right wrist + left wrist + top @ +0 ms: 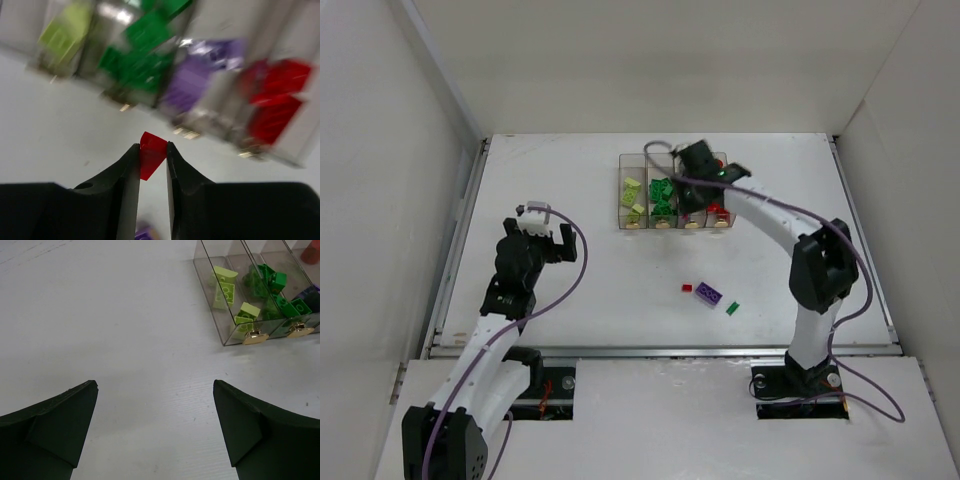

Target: Sort the legos into containers by color

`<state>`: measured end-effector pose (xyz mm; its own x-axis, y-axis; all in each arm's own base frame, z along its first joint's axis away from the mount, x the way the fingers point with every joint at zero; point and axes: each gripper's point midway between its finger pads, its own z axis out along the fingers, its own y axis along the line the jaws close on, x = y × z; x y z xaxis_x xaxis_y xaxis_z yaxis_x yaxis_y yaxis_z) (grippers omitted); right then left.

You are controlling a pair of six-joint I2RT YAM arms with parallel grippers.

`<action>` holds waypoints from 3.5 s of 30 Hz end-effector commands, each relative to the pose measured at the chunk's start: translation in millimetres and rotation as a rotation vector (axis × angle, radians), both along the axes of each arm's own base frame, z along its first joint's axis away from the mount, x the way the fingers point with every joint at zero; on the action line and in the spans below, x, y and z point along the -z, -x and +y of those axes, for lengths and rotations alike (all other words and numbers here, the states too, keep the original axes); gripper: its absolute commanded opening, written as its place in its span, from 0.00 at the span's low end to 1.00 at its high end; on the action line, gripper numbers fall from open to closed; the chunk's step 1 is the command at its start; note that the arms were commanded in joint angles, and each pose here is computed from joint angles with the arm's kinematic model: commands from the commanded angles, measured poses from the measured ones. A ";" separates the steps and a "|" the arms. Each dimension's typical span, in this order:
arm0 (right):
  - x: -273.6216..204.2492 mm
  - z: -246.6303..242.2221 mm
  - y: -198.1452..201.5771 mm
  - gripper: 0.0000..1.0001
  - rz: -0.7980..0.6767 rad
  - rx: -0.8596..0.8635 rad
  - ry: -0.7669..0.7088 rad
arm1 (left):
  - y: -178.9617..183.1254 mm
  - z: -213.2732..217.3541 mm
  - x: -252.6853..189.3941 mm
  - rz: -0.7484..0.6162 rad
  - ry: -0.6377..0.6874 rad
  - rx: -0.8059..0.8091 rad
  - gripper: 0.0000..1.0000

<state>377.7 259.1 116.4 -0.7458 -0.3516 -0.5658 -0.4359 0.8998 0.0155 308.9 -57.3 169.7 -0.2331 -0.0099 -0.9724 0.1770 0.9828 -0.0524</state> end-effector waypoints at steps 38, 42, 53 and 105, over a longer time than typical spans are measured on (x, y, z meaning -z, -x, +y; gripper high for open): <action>54.1 8.0 131.3 0.82 0.127 -0.356 0.234 | -0.4 3.7 -10.0 -0.090 0.000 -0.006 0.99; 77.0 -3.8 133.3 0.82 0.162 -0.361 0.311 | 1.1 4.3 -13.1 -0.110 -0.006 -0.005 0.99; 96.7 -9.9 144.6 0.71 0.243 -0.395 0.349 | 2.1 6.5 -13.1 -0.110 -0.017 -0.012 0.99; -48.2 -134.9 -160.8 0.66 -0.207 0.484 0.020 | 3.4 9.5 -18.6 -0.119 -0.016 -0.021 0.99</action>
